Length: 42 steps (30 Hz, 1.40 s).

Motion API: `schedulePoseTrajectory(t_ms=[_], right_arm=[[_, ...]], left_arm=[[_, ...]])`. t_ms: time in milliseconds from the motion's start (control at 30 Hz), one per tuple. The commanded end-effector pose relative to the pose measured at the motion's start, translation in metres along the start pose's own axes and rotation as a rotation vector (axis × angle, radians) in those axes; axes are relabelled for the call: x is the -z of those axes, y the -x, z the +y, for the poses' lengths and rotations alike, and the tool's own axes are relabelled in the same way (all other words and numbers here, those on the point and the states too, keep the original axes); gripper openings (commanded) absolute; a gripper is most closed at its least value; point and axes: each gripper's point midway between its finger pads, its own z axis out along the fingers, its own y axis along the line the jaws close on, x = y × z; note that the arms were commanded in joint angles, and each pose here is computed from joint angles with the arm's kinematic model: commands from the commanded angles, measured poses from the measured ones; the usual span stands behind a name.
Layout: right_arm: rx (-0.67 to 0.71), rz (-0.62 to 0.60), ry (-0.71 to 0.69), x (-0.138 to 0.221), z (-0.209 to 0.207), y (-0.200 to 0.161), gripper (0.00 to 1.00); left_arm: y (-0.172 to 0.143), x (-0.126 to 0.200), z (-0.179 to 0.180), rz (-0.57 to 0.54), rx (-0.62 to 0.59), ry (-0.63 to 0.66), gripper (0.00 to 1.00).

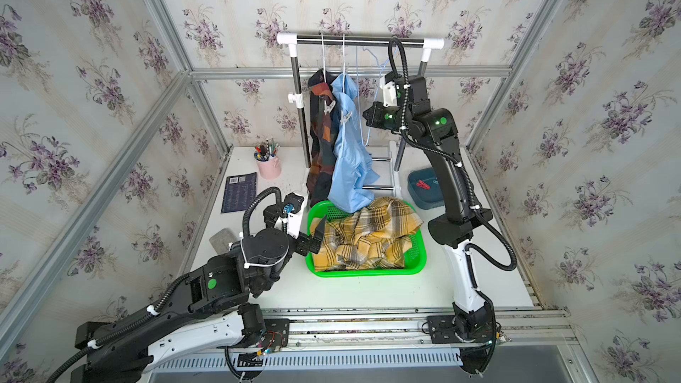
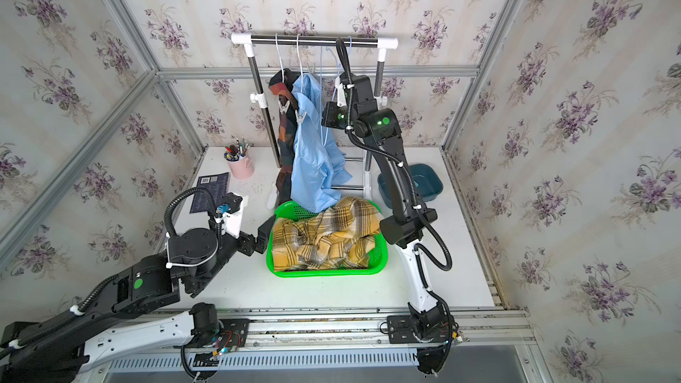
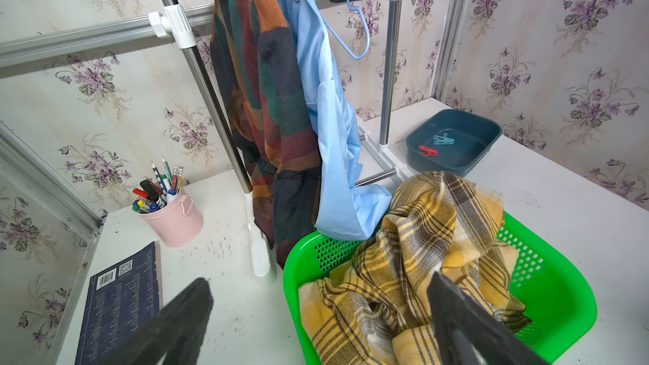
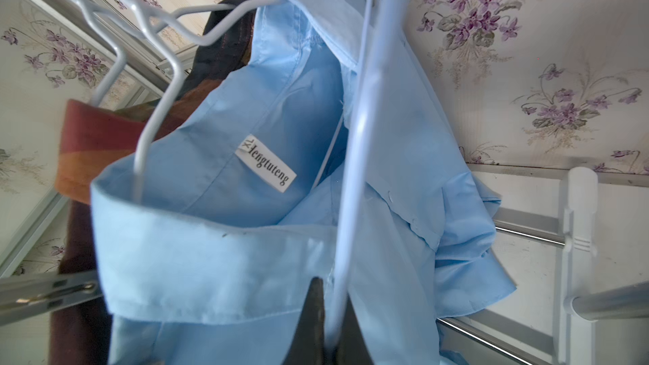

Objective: Remove the clothespins securing long-sleeve shirts to the hanger
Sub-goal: Place the hanger on the clothesline, then pick up the hanger from the clothesline.

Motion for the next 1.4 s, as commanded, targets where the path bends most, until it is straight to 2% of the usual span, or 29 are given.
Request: schedulePoseTrajectory(t_ms=[0,33,67,133,233,367,467,600,733,800,900,1033,1167,1367], right_arm=[[-0.026,0.066,-0.01,-0.005,-0.002,-0.018,0.0],[-0.016,0.055,-0.012,-0.002,0.0,-0.016,0.0],[-0.01,0.045,-0.014,-0.001,0.002,-0.014,0.06],[-0.007,0.008,-0.014,0.008,0.005,-0.004,0.33],[-0.004,-0.047,-0.001,0.024,0.014,0.011,0.59],[0.005,-0.11,-0.024,0.053,0.017,0.026,0.75],[0.02,-0.117,-0.034,0.074,0.02,0.028,0.8],[0.041,-0.101,-0.058,0.097,0.02,0.024,0.81],[0.075,-0.101,-0.098,0.128,0.017,0.021,0.81],[0.085,-0.106,-0.098,0.145,0.019,0.021,0.86],[0.087,-0.162,-0.085,0.178,0.026,0.029,0.92],[0.079,-0.267,-0.079,0.232,0.031,0.044,0.99],[0.074,-0.325,-0.042,0.274,0.042,0.046,1.0],[0.072,-0.39,0.065,0.313,0.064,0.05,1.0]], left_arm=[[0.002,-0.002,-0.002,-0.004,0.021,-0.008,0.97],[0.001,-0.004,-0.003,0.0,0.02,-0.009,0.97],[0.001,-0.004,-0.004,0.002,0.018,-0.01,0.98],[0.001,-0.007,-0.007,0.01,0.015,-0.013,0.98],[0.007,-0.012,-0.014,0.011,0.011,-0.033,0.99],[0.027,-0.016,-0.028,-0.005,0.024,-0.077,0.98],[0.047,-0.022,-0.037,-0.025,0.036,-0.088,0.97],[0.073,-0.042,-0.044,-0.036,0.059,-0.061,0.92],[0.095,-0.078,-0.044,-0.025,0.1,-0.017,0.84],[0.103,-0.096,-0.04,-0.017,0.115,0.017,0.78],[0.112,-0.121,-0.037,-0.006,0.115,0.058,0.75],[0.11,-0.153,-0.037,0.034,0.116,0.085,0.73],[0.11,-0.175,-0.032,0.051,0.136,0.099,0.71],[0.108,-0.203,-0.026,0.07,0.13,0.131,0.7]])
